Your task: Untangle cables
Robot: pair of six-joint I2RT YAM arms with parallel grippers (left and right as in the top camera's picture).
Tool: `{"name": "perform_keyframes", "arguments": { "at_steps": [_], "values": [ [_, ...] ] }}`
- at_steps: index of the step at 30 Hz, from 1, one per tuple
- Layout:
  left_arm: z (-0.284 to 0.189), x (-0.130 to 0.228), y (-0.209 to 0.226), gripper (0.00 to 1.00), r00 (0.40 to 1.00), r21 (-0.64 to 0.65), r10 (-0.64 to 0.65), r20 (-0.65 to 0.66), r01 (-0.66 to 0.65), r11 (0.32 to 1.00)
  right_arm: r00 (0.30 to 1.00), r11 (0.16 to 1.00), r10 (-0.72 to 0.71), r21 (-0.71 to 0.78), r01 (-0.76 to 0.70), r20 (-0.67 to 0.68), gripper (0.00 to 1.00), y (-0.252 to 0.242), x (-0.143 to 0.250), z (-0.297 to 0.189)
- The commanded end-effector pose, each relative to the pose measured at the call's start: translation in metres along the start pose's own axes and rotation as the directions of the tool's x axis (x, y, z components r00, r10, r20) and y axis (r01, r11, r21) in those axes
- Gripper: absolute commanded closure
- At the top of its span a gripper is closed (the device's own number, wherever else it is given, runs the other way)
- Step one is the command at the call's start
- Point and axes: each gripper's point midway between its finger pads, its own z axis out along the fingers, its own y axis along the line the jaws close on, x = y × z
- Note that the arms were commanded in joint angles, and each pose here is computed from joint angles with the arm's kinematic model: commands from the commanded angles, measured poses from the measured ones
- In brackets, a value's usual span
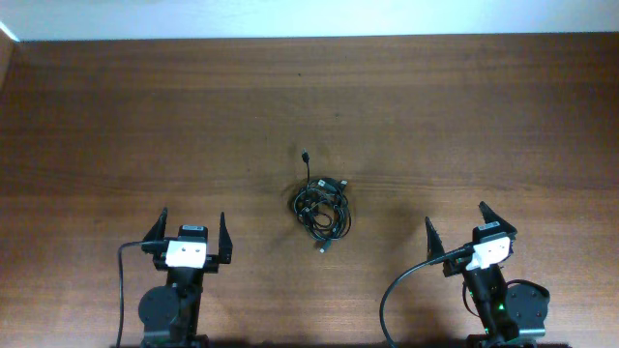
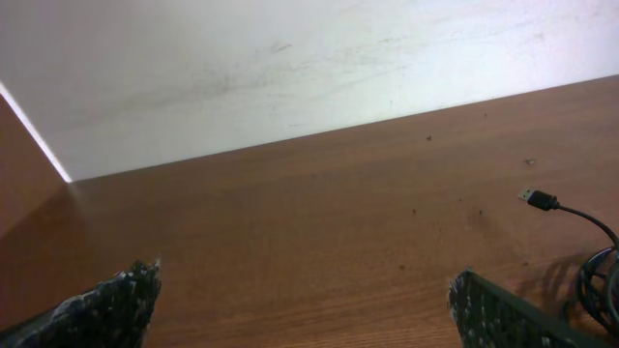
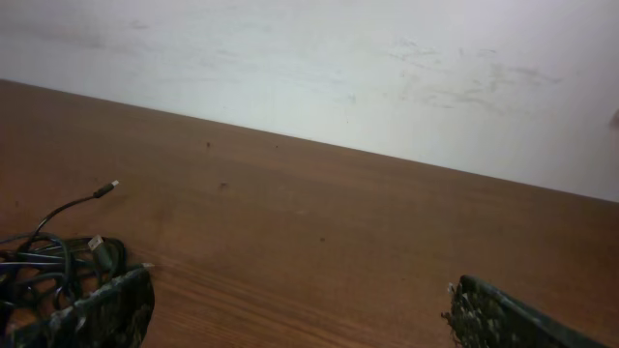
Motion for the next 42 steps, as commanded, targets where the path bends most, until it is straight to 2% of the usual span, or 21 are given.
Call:
{"name": "perform_keyframes", "arguments": {
  "at_steps": [1,42],
  "values": [
    [0.0001,0.0029,0.0004,0.01,1.000,-0.006,0.012,-0.010,-0.012,1.000,1.000,1.000,0.008,0.009,-0.008,-0.005,0.01,-0.0018,0.0033,0.0001],
    [-0.0004,-0.0004,0.0004,0.01,1.000,-0.003,0.012,-0.002,-0.012,1.000,1.000,1.000,0.006,0.010,-0.006,0.009,0.01,-0.0021,-0.0015,-0.0003]
  ]
}}
